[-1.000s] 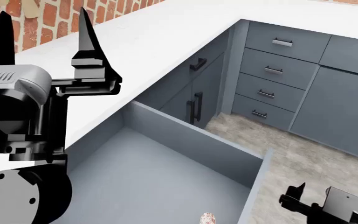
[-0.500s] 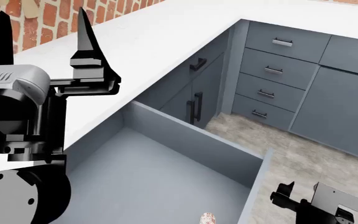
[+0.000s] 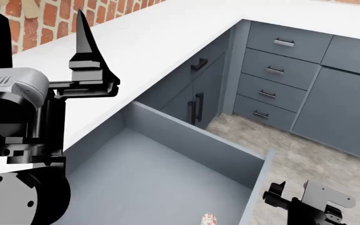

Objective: Close the right drawer.

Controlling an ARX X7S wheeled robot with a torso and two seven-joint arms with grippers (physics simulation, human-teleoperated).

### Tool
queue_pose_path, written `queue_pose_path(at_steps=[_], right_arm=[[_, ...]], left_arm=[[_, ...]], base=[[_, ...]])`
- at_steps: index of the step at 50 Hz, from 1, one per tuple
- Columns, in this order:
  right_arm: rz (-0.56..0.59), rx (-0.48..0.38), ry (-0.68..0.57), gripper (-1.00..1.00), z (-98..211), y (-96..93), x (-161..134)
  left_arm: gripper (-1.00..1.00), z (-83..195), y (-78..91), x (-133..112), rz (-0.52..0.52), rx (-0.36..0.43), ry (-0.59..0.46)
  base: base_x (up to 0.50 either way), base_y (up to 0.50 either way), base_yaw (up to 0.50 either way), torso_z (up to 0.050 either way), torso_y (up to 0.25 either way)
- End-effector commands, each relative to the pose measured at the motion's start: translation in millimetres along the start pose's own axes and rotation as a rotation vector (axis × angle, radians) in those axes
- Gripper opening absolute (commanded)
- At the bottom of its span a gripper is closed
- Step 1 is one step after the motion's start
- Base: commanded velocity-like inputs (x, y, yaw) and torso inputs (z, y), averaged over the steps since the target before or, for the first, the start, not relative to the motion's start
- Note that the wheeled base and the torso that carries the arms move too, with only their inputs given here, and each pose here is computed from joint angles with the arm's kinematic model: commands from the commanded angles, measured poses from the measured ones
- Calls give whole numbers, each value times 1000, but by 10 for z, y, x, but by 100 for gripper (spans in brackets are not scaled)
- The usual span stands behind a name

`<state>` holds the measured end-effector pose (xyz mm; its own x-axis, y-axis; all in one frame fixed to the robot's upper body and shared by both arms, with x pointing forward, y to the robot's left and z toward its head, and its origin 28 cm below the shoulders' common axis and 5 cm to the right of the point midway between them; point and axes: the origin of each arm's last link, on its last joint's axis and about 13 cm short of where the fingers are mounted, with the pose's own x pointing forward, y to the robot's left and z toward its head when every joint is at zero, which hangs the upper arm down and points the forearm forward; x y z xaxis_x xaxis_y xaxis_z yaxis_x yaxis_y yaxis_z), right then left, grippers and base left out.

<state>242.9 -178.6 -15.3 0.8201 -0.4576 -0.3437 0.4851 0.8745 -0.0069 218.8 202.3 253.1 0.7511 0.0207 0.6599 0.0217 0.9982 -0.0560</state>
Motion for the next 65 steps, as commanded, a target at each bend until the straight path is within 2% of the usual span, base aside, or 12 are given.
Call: queue_pose_path(at_steps=[1,23,50,65], right_arm=[[10,1,12,100,-26,32,31],[11,-5,53,100,-126,68,107],[76,-54,63,100,-110,286,206],[153,-78,53,100,-71,445,139]], left_arm=[[100,-2,0,-6,-1,2,1],[100,-3,3,-4,-1,6,2],[100,-11,31,-32,10,10,8],[100,-11,34,-44,14,4,9]], base=[[0,0,0,0,0],[0,0,0,0,0],[0,0,0,0,0],[0,0,0,0,0]])
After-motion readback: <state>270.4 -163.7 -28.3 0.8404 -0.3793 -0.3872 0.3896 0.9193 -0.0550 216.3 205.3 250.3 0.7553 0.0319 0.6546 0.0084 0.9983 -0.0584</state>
